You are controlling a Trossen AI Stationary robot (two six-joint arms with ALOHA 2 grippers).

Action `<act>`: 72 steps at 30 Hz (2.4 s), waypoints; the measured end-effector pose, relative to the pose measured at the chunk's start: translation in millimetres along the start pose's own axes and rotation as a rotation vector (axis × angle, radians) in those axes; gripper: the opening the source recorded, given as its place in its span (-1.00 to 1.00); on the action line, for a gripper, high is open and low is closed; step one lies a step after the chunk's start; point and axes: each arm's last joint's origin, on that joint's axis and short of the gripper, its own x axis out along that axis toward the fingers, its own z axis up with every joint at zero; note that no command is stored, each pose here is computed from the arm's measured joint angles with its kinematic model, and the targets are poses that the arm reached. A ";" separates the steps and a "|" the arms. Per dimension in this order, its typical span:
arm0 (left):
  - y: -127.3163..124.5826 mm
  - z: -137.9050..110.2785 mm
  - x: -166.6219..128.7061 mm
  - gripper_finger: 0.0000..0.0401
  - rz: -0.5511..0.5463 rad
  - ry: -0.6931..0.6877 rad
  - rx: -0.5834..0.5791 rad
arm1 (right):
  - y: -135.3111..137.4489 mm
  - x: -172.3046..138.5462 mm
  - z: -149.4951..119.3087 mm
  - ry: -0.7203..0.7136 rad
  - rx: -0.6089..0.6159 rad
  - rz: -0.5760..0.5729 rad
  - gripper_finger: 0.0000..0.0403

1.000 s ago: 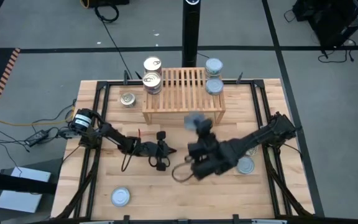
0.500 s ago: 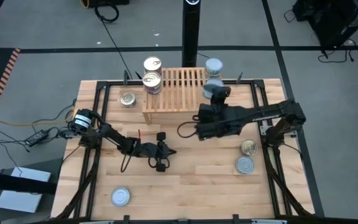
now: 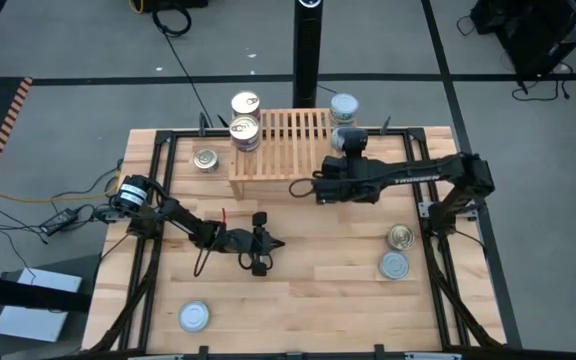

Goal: Stack canned seafood by type on shelf
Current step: Stack the green tuna can on top of the other green tuna can on the shelf

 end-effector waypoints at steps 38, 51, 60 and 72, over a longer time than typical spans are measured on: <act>0.0 -0.4 0.0 -0.98 0.001 0.004 0.003 | -11.9 34.7 18.2 -0.026 0.009 0.118 0.37; 0.0 -0.7 0.0 -0.98 0.000 0.007 0.004 | -35.6 42.6 21.6 -0.081 0.166 0.318 0.34; 0.0 -0.8 0.0 -0.98 0.000 0.008 0.002 | -53.8 65.6 17.1 -0.073 0.277 0.436 0.27; 0.0 -0.9 0.0 -0.98 0.000 0.009 0.001 | -58.8 80.2 15.7 -0.089 0.340 0.507 0.27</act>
